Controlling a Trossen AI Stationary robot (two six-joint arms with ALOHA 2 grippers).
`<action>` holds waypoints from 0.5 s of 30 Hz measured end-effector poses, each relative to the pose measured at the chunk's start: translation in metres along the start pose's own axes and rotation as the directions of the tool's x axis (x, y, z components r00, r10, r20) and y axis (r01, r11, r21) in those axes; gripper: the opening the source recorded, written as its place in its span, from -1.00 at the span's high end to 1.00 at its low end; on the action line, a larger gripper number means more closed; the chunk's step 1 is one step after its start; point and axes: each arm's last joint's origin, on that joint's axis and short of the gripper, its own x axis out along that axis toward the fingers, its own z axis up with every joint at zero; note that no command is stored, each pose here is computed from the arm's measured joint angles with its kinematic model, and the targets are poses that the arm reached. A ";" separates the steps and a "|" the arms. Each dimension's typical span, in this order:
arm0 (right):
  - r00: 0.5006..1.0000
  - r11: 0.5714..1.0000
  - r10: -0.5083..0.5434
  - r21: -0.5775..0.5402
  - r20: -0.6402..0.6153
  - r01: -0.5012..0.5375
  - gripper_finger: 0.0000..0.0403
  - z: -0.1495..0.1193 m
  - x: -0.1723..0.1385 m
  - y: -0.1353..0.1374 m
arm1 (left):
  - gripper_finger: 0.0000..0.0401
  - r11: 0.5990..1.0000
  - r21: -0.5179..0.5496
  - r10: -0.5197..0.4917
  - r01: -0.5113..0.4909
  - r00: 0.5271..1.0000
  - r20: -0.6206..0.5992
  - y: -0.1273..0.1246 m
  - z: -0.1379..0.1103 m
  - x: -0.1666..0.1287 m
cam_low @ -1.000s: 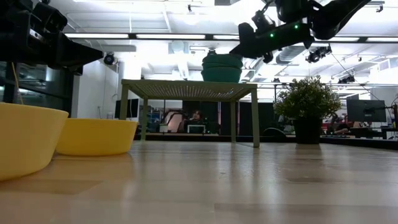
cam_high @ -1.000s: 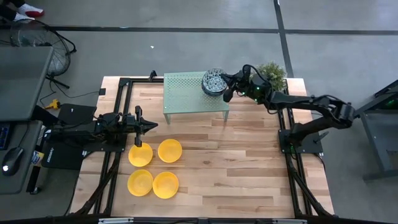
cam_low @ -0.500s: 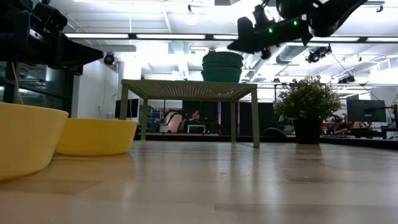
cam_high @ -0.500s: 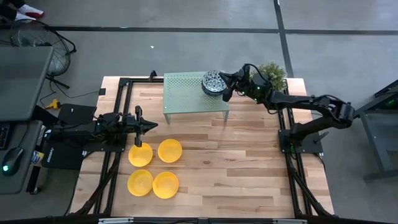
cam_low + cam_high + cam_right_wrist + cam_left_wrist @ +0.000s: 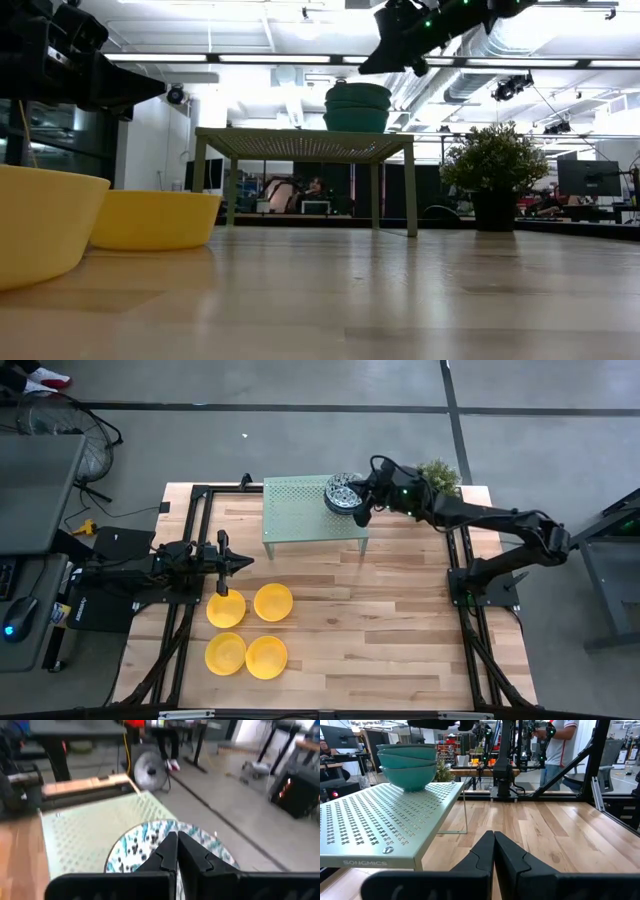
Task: Pick & Place Mini bowls
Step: Put the yellow bowl on the shelf
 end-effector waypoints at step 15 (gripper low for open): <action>0.963 0.973 0.199 0.155 -0.181 -0.172 1.00 -0.020 -0.042 0.042 | 0.97 1.000 0.000 0.000 0.000 1.000 0.000 0.000 0.000 0.000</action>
